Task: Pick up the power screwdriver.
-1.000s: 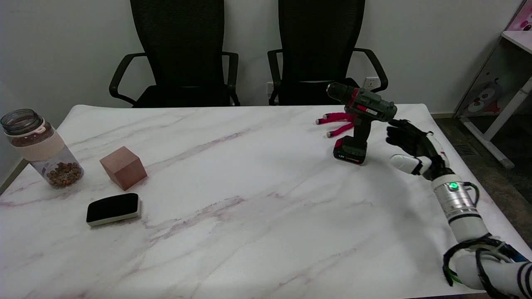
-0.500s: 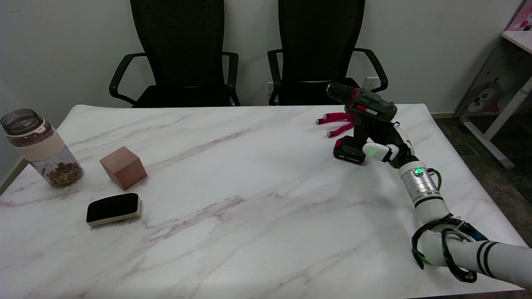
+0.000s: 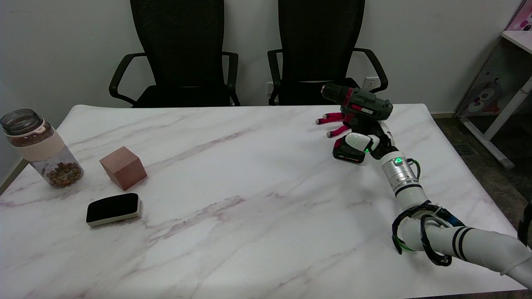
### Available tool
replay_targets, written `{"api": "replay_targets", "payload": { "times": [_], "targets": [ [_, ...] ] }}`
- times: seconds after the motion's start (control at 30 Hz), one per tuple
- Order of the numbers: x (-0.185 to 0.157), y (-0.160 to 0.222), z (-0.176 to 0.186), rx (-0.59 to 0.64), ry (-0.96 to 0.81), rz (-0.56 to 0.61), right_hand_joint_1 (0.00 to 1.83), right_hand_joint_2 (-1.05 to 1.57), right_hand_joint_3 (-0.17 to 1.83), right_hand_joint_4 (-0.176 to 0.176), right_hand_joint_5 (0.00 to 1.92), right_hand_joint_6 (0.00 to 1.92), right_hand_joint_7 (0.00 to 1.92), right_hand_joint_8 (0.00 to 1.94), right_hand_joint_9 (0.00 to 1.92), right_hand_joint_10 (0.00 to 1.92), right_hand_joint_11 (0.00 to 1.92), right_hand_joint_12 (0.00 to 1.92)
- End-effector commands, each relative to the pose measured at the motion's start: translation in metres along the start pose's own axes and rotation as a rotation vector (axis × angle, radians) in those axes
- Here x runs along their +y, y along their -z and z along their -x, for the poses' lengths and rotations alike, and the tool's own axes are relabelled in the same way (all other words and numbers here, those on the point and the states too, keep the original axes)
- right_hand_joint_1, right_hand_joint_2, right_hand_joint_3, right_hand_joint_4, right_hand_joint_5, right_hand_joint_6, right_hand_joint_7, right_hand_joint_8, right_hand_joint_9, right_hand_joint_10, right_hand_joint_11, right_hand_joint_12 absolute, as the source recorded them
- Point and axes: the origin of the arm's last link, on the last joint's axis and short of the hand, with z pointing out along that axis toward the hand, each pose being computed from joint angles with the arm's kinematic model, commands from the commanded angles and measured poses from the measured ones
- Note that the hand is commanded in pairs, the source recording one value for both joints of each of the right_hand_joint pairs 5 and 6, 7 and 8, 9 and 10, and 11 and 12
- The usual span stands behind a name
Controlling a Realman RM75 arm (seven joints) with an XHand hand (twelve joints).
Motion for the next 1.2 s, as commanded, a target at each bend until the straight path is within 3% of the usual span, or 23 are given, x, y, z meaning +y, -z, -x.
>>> {"api": "replay_targets", "payload": {
  "times": [0.03, 0.1, 0.2, 0.27, 0.63, 0.67, 0.73, 0.77, 0.8, 1.03, 1.07, 1.1, 1.2],
  "targets": [
    [-0.003, -0.020, 0.014, -0.001, -0.015, 0.001, 0.90, -0.38, 0.62, 0.176, 0.47, 0.47, 0.47, 0.47, 0.39, 0.39, 0.40, 0.40],
    [-0.002, -0.019, 0.012, 0.004, -0.014, 0.004, 0.93, -0.25, 0.57, 0.176, 0.55, 0.55, 0.55, 0.55, 0.50, 0.50, 0.51, 0.51],
    [0.000, -0.017, 0.010, 0.010, -0.010, 0.011, 0.97, -0.10, 0.46, 0.176, 0.67, 0.67, 0.67, 0.67, 0.83, 0.83, 0.94, 0.94],
    [0.001, -0.017, 0.008, 0.014, -0.006, 0.014, 1.00, -0.03, 0.42, 0.176, 0.70, 0.70, 0.70, 0.70, 0.92, 0.92, 1.05, 1.05],
    [0.005, -0.015, -0.002, 0.043, -0.019, 0.029, 1.08, 0.20, 0.84, 0.176, 0.90, 0.90, 0.90, 0.90, 1.15, 1.15, 1.16, 1.16],
    [0.005, -0.015, -0.003, 0.043, -0.019, 0.029, 1.07, 0.22, 0.87, 0.167, 0.93, 0.93, 0.93, 0.93, 1.18, 1.18, 1.19, 1.19],
    [0.005, -0.015, -0.003, 0.045, -0.017, 0.028, 1.07, 0.35, 0.92, 0.031, 1.04, 1.04, 1.04, 1.04, 1.35, 1.35, 1.27, 1.27],
    [0.005, -0.015, -0.003, 0.045, -0.017, 0.028, 1.06, 0.41, 0.94, 0.000, 1.11, 1.11, 1.11, 1.11, 1.42, 1.42, 1.30, 1.30],
    [0.005, -0.015, -0.003, 0.045, -0.017, 0.028, 1.05, 0.51, 0.93, -0.006, 1.23, 1.23, 1.23, 1.23, 1.51, 1.51, 1.36, 1.36],
    [0.006, -0.016, -0.006, 0.050, -0.032, 0.029, 0.99, 0.83, 0.79, 0.026, 1.74, 1.74, 1.74, 1.74, 1.86, 1.86, 1.67, 1.67],
    [0.006, -0.016, -0.006, 0.050, -0.033, 0.029, 0.98, 0.84, 0.79, 0.140, 1.76, 1.76, 1.76, 1.76, 1.87, 1.87, 1.68, 1.68],
    [0.006, -0.016, -0.006, 0.051, -0.036, 0.028, 0.99, 0.85, 0.78, 0.176, 1.81, 1.81, 1.81, 1.81, 1.88, 1.88, 1.69, 1.69],
    [0.004, -0.017, -0.006, 0.051, -0.059, 0.021, 0.98, 0.86, 0.78, 0.176, 1.92, 1.92, 1.92, 1.92, 1.92, 1.92, 1.77, 1.77]
  ]
}}
